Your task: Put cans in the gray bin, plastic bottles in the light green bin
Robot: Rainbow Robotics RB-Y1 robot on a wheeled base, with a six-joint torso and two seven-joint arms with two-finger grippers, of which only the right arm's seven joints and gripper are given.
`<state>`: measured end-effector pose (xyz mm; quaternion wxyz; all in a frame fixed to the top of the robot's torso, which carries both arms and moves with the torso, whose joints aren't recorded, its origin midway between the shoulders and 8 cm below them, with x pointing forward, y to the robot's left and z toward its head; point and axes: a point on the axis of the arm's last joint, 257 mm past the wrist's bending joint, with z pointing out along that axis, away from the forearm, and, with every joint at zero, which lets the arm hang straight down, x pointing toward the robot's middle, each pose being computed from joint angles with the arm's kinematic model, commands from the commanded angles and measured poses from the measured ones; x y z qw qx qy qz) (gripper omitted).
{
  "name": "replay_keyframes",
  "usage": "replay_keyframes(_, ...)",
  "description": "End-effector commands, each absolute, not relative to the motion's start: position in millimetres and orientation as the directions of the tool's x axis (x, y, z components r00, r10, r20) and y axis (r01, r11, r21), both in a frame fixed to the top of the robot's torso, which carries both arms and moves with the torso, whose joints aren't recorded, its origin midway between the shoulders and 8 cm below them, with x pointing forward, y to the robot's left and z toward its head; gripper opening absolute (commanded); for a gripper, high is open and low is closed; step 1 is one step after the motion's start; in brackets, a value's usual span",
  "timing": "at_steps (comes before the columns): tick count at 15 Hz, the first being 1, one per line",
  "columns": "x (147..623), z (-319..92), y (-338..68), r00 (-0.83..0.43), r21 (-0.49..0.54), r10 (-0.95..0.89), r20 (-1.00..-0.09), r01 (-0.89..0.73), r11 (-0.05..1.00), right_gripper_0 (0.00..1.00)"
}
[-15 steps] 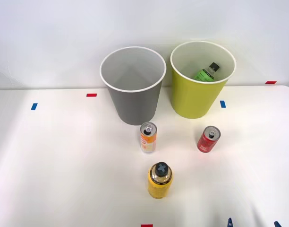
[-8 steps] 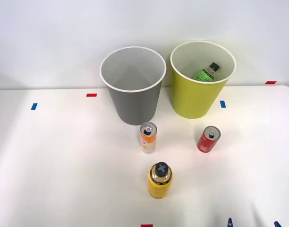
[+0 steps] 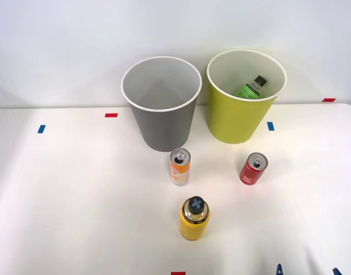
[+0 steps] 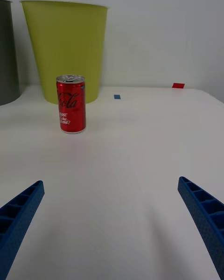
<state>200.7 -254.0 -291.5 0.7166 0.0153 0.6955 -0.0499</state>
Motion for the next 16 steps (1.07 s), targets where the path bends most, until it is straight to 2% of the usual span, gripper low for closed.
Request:
replay_keyframes(1, 200.7, -291.5, -254.0, 0.028, -0.047, -0.050, -0.998, 0.093, 0.995, 1.00)
replay_keyframes(16, 200.7, -291.5, -254.0, 0.028, -0.047, -0.050, -0.998, 0.093, 0.995, 1.00)
